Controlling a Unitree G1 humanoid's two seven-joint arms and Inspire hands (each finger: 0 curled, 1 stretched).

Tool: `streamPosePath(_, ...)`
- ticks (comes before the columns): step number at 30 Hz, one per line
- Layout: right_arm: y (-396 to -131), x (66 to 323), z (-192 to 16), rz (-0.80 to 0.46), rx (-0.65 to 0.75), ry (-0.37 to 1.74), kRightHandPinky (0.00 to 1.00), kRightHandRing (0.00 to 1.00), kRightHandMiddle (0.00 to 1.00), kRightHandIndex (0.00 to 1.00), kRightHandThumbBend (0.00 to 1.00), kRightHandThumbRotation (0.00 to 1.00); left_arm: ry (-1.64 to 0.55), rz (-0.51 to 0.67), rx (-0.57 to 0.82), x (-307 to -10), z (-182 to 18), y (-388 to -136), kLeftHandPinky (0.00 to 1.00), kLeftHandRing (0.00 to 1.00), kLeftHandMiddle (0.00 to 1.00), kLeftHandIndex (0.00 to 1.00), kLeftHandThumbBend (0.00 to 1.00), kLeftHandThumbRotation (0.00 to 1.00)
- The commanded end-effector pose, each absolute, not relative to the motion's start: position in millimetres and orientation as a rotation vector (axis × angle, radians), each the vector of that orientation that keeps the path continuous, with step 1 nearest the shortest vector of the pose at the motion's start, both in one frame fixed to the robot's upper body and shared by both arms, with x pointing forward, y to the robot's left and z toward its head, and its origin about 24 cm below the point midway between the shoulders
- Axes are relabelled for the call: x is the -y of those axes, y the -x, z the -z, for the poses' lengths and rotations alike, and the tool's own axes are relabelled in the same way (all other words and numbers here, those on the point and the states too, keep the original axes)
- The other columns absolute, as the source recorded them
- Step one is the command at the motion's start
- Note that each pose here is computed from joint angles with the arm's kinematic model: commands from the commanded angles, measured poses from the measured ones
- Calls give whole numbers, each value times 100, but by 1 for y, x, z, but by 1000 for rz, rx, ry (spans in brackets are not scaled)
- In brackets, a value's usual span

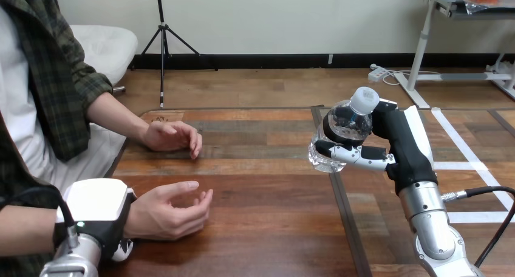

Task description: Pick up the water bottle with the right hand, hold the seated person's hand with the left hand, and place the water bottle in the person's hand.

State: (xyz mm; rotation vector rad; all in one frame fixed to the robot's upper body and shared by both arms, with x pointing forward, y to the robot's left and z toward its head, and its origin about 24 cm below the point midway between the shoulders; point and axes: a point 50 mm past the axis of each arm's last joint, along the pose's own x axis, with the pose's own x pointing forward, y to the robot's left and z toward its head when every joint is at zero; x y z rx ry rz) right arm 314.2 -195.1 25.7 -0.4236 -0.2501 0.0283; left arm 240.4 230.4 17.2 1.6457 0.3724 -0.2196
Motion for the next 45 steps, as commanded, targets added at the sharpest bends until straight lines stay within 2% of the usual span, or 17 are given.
streamPosePath(1,-328,194,-60,8,406,398,39,44,49,48,71,0,-1619,344,-493,-230,-4,-232,75,77,79,76,78,9)
streamPosePath(9,-329,195,-61,11,406,395,39,44,49,48,71,0,-1608,386,-558,-227,-4,-233,74,76,78,76,78,8)
streamPosePath(20,-329,195,-61,12,407,387,38,44,48,48,72,0,-1593,405,-600,-224,-3,-234,73,76,78,77,75,2)
streamPosePath(36,-329,195,-62,12,414,394,38,43,48,48,72,0,-1599,311,-520,-226,7,-235,70,74,77,76,76,0)
streamPosePath(45,-330,196,-63,14,412,397,38,43,48,48,72,0,-1577,246,-450,-228,12,-235,62,65,67,65,78,0)
